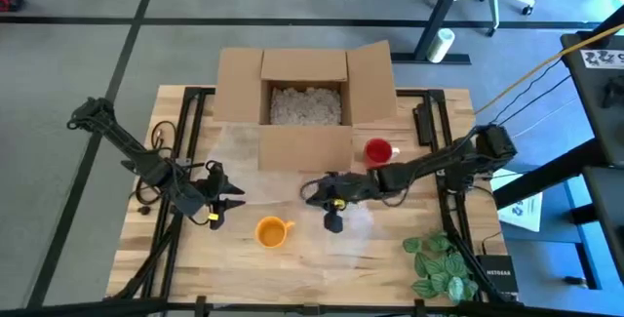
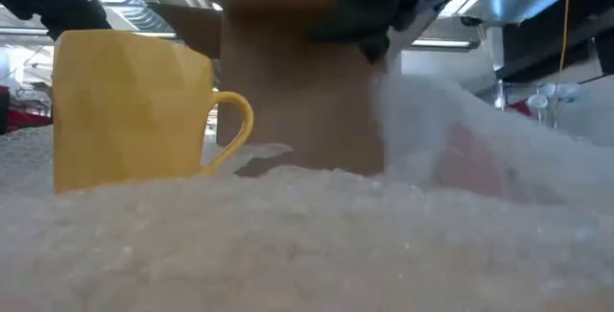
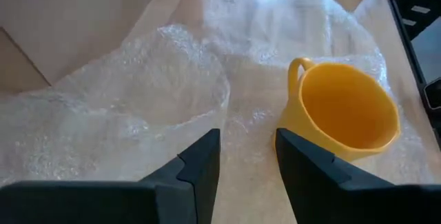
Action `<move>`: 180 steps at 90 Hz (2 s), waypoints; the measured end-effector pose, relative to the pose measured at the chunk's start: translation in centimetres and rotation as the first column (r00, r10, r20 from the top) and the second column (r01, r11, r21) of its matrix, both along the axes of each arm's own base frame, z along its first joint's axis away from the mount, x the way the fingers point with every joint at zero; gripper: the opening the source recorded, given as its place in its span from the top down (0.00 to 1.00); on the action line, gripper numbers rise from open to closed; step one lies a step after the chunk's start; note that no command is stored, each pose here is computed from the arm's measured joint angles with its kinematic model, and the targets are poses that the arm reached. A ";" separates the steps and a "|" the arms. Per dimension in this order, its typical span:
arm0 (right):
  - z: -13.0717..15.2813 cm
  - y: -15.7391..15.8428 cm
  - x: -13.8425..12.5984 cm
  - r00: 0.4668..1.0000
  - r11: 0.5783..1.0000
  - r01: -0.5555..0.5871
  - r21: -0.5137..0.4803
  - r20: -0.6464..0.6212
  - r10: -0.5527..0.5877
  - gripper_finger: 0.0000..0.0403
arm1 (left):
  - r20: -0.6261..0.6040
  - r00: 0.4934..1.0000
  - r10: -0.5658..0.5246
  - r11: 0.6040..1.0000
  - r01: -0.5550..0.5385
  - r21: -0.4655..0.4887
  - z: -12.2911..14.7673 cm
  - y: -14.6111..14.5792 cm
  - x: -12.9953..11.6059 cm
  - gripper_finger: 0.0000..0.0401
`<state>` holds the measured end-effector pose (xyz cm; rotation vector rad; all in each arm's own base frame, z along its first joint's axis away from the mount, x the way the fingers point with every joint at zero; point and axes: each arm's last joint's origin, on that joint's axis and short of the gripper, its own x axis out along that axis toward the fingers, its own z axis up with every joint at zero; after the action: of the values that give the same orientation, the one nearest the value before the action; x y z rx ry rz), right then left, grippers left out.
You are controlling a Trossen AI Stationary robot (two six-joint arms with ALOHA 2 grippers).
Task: Wrap mug
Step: Wrap the yellow mug using the bubble wrap
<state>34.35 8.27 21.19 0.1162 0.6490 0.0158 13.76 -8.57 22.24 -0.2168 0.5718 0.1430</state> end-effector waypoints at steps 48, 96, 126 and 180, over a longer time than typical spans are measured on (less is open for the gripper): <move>2.0 2.4 -10.9 0.922 0.981 0.179 0.070 -0.360 -0.143 1.00 | -0.003 0.998 -0.067 0.998 0.067 -0.011 0.0 -1.0 -0.7 0.69; -7.0 2.9 -17.2 0.804 0.916 0.353 0.191 -0.563 -0.192 1.00 | 0.004 0.999 -0.033 0.998 0.033 -0.047 0.0 -0.9 -0.7 0.69; -10.6 4.8 -11.7 0.939 0.925 0.201 0.321 -0.333 -0.088 1.00 | 0.007 0.999 -0.031 0.998 0.031 -0.052 0.0 -1.0 -0.6 0.69; -8.4 0.8 2.3 0.986 0.985 -0.024 0.169 0.168 -0.005 1.00 | 0.011 0.999 -0.033 0.998 0.033 -0.054 0.0 -1.0 -0.6 0.69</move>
<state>36.64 9.11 12.84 0.2742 0.4786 0.0895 13.12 -9.57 22.27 -0.2608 0.5692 0.0946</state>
